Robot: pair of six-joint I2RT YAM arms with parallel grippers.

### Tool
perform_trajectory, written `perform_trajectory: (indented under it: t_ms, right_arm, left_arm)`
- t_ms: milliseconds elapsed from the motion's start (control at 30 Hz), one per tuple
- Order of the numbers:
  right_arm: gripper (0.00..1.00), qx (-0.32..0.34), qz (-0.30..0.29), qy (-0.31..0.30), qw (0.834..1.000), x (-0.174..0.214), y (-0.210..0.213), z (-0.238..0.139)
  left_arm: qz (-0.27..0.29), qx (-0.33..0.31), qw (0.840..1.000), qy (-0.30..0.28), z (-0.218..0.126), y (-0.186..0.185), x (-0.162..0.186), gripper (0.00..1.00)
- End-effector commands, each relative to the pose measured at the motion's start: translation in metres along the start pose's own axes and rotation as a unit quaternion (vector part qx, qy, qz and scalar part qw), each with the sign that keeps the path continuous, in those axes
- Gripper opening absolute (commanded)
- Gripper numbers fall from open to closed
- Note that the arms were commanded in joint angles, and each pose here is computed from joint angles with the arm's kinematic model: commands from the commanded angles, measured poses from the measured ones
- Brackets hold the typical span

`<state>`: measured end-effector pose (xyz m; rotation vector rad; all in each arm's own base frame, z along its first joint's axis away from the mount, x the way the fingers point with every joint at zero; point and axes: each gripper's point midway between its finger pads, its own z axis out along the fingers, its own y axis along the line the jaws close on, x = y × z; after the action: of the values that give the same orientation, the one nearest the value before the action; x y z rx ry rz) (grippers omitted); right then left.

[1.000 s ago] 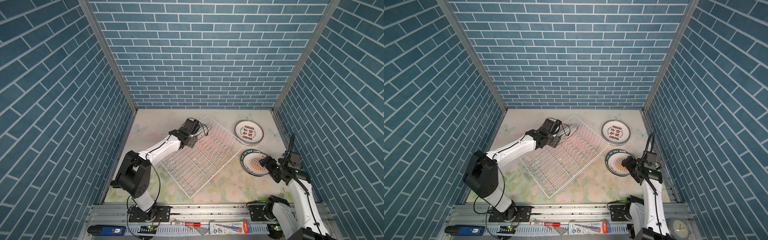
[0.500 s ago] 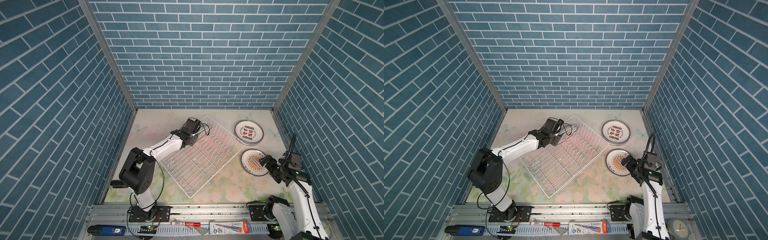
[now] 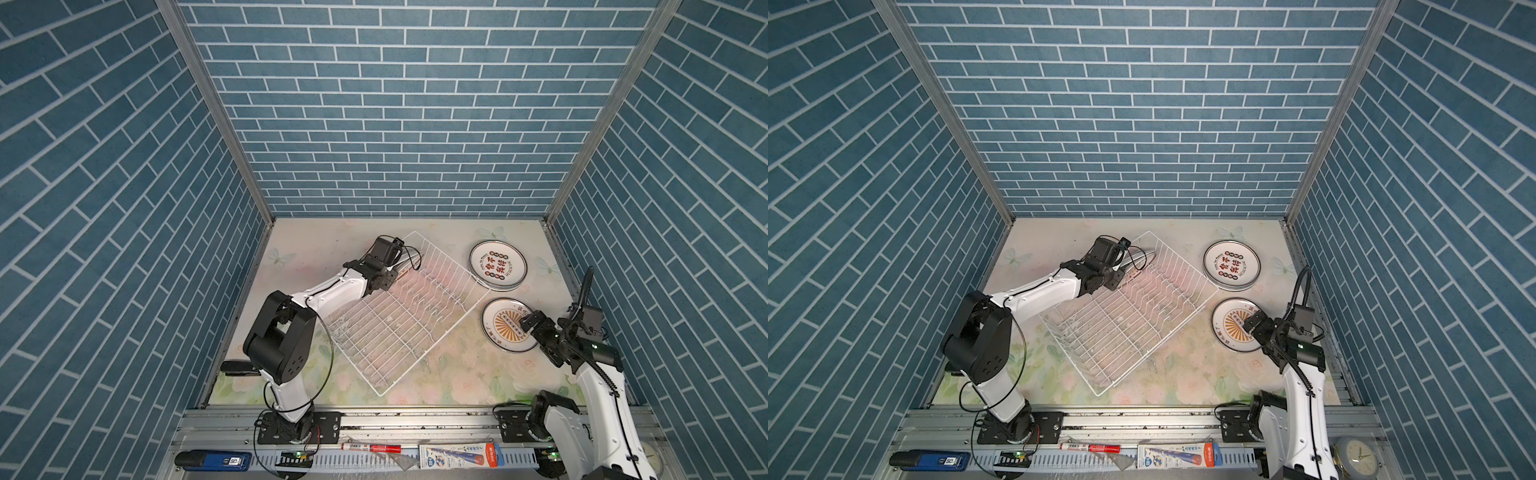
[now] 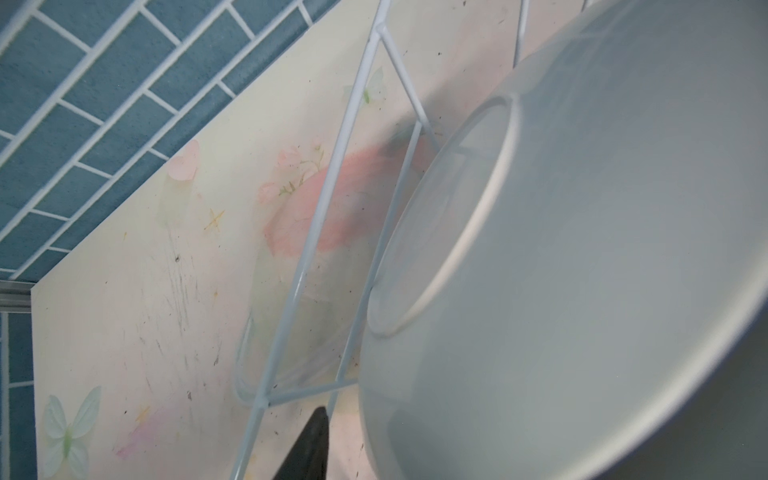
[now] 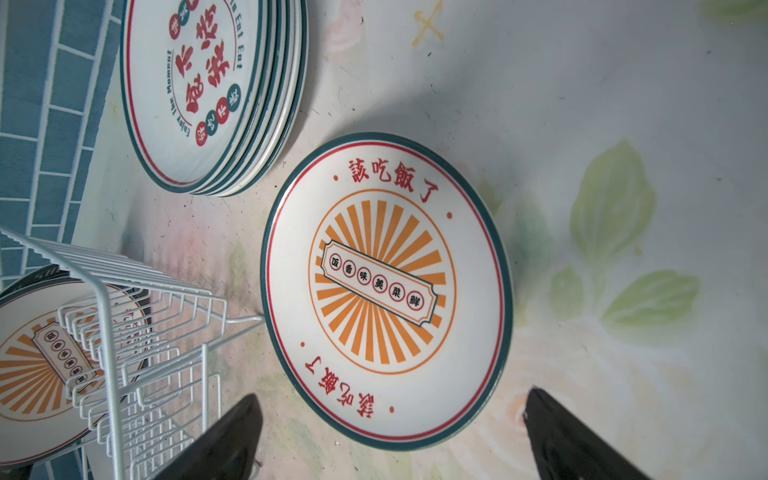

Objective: Unload the plates from the dish rack

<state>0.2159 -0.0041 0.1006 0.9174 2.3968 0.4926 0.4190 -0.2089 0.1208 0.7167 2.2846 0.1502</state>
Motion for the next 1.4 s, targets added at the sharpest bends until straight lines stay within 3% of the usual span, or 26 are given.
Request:
perform_trajectory:
  t_ms: [0, 433, 733, 933, 1200, 1367]
  right_arm:
    - [0.99, 0.020, 0.007, -0.002, 1.000, 0.000, -0.007, -0.002]
    - [0.99, -0.010, -0.006, -0.003, 1.000, 0.001, 0.003, -0.003]
    - [0.99, -0.020, -0.010, -0.003, 1.000, 0.001, 0.007, -0.004]
    - [0.98, -0.029, -0.013, -0.001, 0.999, 0.002, 0.010, -0.004]
    - [0.98, -0.037, -0.016, 0.000, 0.999, 0.003, 0.012, -0.003]
    - [0.98, -0.041, -0.016, 0.002, 0.999, 0.003, 0.012, -0.002]
  left_arm:
    - [0.003, 0.000, 1.000, -0.012, 0.005, -0.001, -0.004, 0.35]
    - [0.007, -0.011, 1.000, -0.005, 0.029, -0.004, -0.002, 0.21]
    - [-0.011, -0.024, 0.999, -0.039, 0.027, 0.000, -0.012, 0.12]
    - [-0.018, -0.036, 0.998, -0.058, 0.021, 0.006, -0.014, 0.00]
    - [-0.025, -0.046, 0.996, -0.071, 0.013, 0.010, -0.016, 0.00]
    - [-0.039, -0.053, 0.993, -0.103, -0.012, 0.019, -0.024, 0.00]
